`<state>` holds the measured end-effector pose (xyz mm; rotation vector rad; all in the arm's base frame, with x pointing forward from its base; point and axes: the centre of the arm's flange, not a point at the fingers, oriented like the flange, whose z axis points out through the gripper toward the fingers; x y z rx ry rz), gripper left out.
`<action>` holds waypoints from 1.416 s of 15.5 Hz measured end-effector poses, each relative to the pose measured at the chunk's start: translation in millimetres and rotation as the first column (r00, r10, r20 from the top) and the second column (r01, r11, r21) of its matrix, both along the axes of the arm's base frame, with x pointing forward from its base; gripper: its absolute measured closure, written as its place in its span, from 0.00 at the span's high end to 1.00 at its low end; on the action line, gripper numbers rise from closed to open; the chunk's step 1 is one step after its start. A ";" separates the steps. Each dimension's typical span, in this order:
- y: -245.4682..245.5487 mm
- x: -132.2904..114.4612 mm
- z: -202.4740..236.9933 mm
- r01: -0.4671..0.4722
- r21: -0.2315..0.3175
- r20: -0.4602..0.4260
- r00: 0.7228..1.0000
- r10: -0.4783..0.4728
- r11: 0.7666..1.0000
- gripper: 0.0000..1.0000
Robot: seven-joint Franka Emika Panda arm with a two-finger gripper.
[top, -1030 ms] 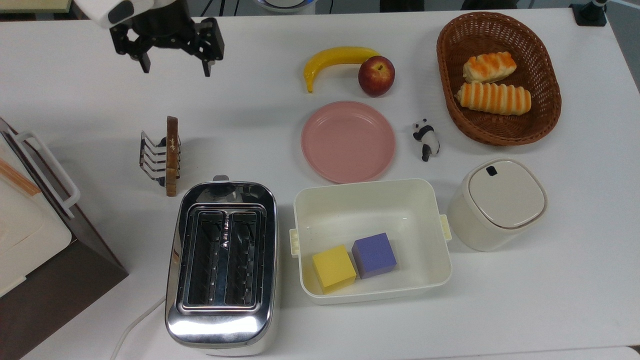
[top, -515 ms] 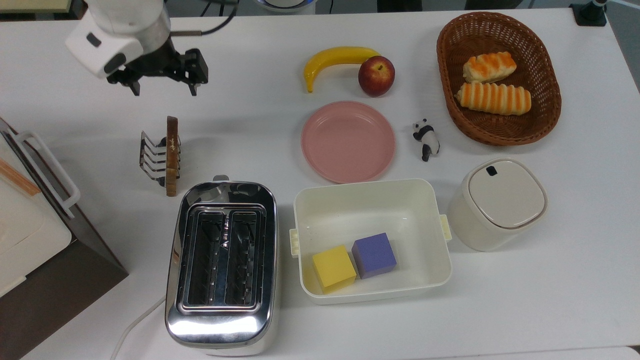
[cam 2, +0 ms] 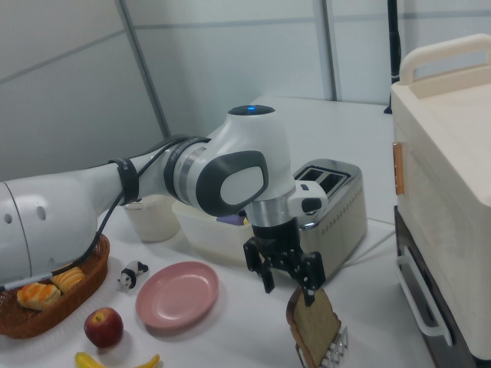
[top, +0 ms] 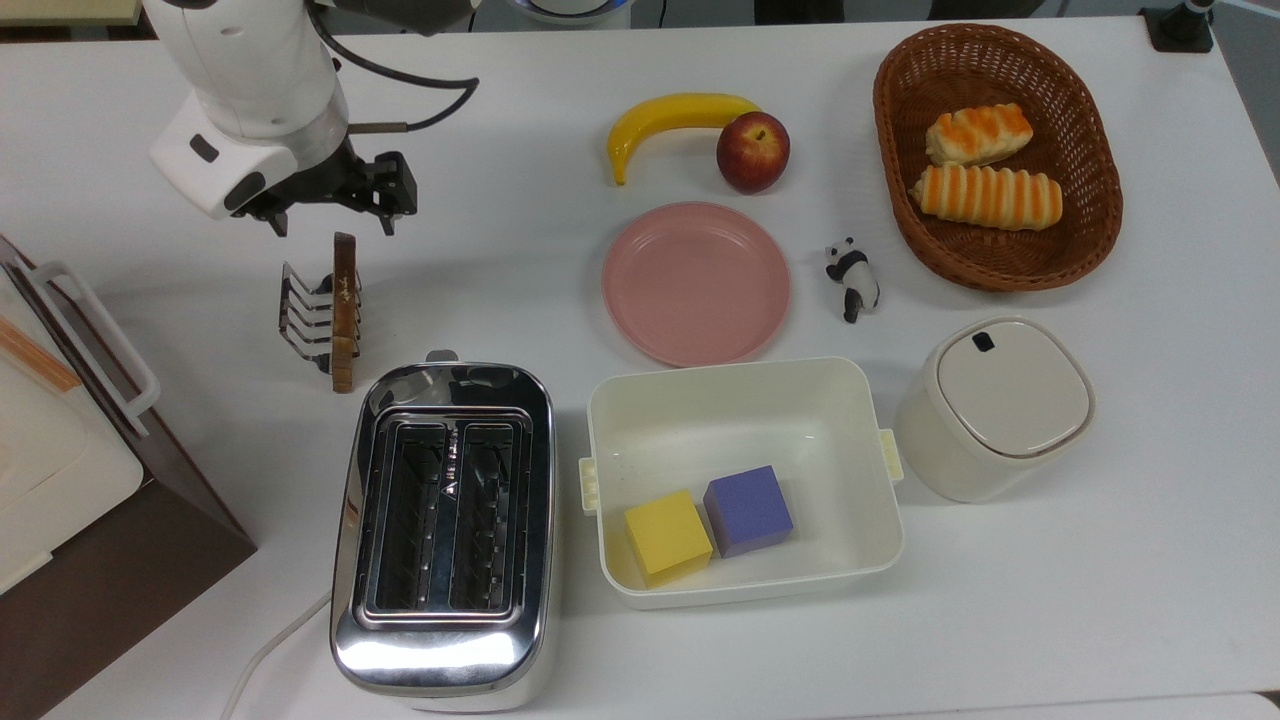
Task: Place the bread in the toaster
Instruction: 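Lower the gripper and close it on the bread slice's crust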
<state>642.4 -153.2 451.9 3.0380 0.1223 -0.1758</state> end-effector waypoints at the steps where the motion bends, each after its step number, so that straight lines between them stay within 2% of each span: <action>1: -0.2 1.5 -2.0 -0.002 -0.001 0.005 1.000 0.002 1.000 0.87; 2: -0.4 2.8 -4.3 -0.003 -0.001 0.008 1.000 0.003 1.000 0.80; 8: -1.6 5.9 -13.2 -0.010 -0.010 0.004 1.000 0.010 1.000 0.73; 10: -1.4 5.9 -13.2 -0.013 -0.013 0.003 1.000 0.013 1.000 0.65; 11: -1.4 6.0 -13.1 -0.016 -0.013 0.002 1.000 0.016 1.000 0.64; 13: -1.3 6.0 -13.1 -0.022 -0.013 0.002 1.000 0.022 1.000 0.47; 15: -1.2 6.0 -13.1 -0.025 -0.012 0.001 1.000 0.025 1.000 0.23; 16: -1.2 6.0 -13.1 -0.026 -0.012 0.001 1.000 0.026 1.000 0.19; 18: -1.2 6.1 -13.0 -0.030 -0.012 0.001 1.000 0.030 0.999 0.16; 22: -1.4 6.5 -11.5 -0.032 -0.013 0.004 0.999 0.032 0.999 0.15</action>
